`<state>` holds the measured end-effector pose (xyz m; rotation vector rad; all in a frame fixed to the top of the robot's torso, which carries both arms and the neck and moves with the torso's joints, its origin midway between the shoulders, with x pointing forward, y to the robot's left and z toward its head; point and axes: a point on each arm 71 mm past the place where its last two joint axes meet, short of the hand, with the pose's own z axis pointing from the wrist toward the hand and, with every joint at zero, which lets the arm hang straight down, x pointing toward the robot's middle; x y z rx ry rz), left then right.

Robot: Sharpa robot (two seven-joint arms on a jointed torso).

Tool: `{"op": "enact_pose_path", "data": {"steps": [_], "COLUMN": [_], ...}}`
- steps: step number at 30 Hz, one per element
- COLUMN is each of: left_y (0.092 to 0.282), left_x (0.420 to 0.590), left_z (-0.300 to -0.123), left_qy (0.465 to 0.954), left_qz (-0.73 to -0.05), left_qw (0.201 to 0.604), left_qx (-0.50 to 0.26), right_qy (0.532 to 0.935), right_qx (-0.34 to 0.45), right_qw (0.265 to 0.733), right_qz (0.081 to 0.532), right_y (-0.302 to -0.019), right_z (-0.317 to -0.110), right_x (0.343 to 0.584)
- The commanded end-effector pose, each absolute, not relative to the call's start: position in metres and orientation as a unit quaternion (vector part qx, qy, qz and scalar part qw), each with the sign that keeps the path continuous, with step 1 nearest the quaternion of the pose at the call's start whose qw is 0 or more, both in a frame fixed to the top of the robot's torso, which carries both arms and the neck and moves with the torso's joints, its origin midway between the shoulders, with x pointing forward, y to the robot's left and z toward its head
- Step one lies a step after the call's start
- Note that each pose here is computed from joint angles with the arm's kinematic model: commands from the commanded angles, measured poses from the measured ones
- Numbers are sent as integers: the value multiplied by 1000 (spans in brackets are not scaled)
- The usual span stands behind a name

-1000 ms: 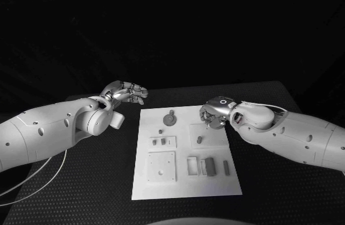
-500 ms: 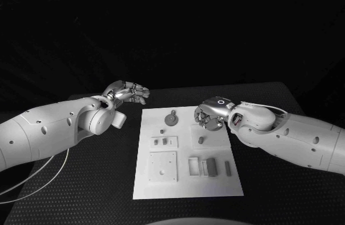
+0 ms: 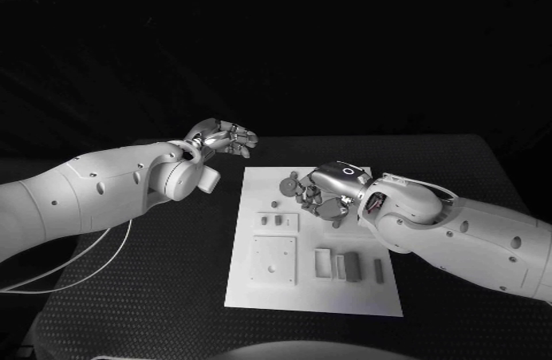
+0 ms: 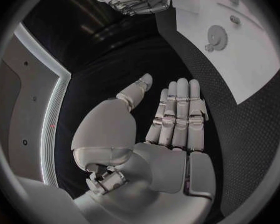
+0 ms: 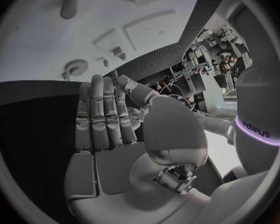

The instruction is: Assemble the parts on the task board

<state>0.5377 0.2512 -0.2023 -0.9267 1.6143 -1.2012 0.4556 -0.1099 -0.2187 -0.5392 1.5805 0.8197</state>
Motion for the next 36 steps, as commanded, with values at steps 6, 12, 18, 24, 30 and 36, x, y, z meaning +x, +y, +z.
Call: {"op": "enact_pose_path", "data": {"steps": [6,12,18,24,30,36], "left_y": [249,250,249,248,246,246], "left_x": [543,545,546,547,548,548], "left_z": [-198,-197,-196,-196,-195,-195], "left_qy": [646,644,644,643,643,643], "left_qz": [-488,-486,-487,-487,-489,-489], "left_qw": [453,456,457,457,456,456], "left_qx": [-374,-376,-375,-375,-374,-373], "right_qy": [682,681,685,688,692,695], "right_qx": [-224,-249,-265,-275,-276,-279], "right_qw": [573,565,556,545,540,536], "right_qz": [396,393,389,393,392,390], "right_y": [-90,-84,-83,-77,-75,-74], "right_z": [-241,-256,-269,-279,-288,-292], "right_x": [443,435,429,420,417,416]}}
